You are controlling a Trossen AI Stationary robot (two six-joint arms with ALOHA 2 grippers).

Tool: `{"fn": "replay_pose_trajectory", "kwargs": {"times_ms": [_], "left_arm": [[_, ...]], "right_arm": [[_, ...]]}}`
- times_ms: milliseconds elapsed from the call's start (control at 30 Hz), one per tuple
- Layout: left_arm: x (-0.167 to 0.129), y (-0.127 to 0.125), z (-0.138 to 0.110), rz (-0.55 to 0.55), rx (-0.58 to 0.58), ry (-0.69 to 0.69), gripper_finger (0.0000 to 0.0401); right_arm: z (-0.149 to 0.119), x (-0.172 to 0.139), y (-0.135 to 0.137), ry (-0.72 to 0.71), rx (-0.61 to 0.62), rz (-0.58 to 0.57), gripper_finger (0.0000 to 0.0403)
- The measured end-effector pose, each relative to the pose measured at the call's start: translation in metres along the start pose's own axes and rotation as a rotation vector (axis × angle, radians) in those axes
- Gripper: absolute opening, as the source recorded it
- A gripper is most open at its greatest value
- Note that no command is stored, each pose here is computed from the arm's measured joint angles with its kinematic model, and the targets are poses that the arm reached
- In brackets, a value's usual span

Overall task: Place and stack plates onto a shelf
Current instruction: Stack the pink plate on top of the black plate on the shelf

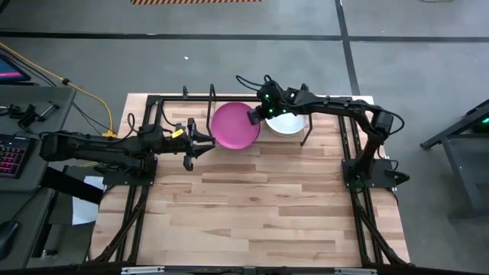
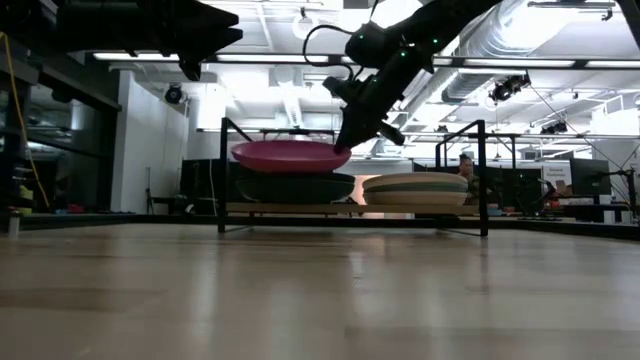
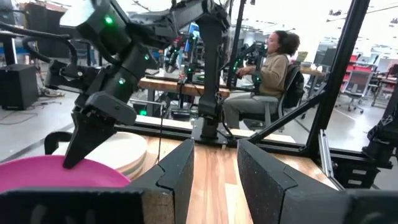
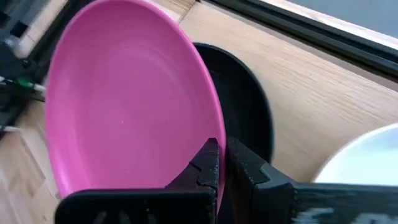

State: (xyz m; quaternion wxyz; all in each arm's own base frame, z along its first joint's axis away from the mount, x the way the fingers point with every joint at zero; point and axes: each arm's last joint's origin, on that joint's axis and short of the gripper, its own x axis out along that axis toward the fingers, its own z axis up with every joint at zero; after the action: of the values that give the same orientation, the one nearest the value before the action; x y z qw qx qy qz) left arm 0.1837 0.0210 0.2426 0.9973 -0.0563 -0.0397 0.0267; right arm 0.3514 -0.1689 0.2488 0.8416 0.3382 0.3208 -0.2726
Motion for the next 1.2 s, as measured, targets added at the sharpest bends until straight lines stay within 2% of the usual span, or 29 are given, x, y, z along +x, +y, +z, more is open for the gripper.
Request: {"fn": "replay_pose_trajectory", "kwargs": {"times_ms": [533,800,1200], "left_arm": [[0.0,0.0,0.0,-0.003,-0.007,0.001,0.0113],[0.0,0.0,0.0,0.0,-0.007,-0.002,0.0113],[0.0,0.0,0.0,0.001,-0.007,-0.003,0.0113]], "right_arm": [[0.0,0.0,-0.006,0.048,-0.057,-0.04,0.0],[0.007,-0.001,-0.009,-0.033,-0.012,-0.093,0.0],[0.007,-0.001,-0.011,-0.035,-0.005,-0.105,0.0002]]}}
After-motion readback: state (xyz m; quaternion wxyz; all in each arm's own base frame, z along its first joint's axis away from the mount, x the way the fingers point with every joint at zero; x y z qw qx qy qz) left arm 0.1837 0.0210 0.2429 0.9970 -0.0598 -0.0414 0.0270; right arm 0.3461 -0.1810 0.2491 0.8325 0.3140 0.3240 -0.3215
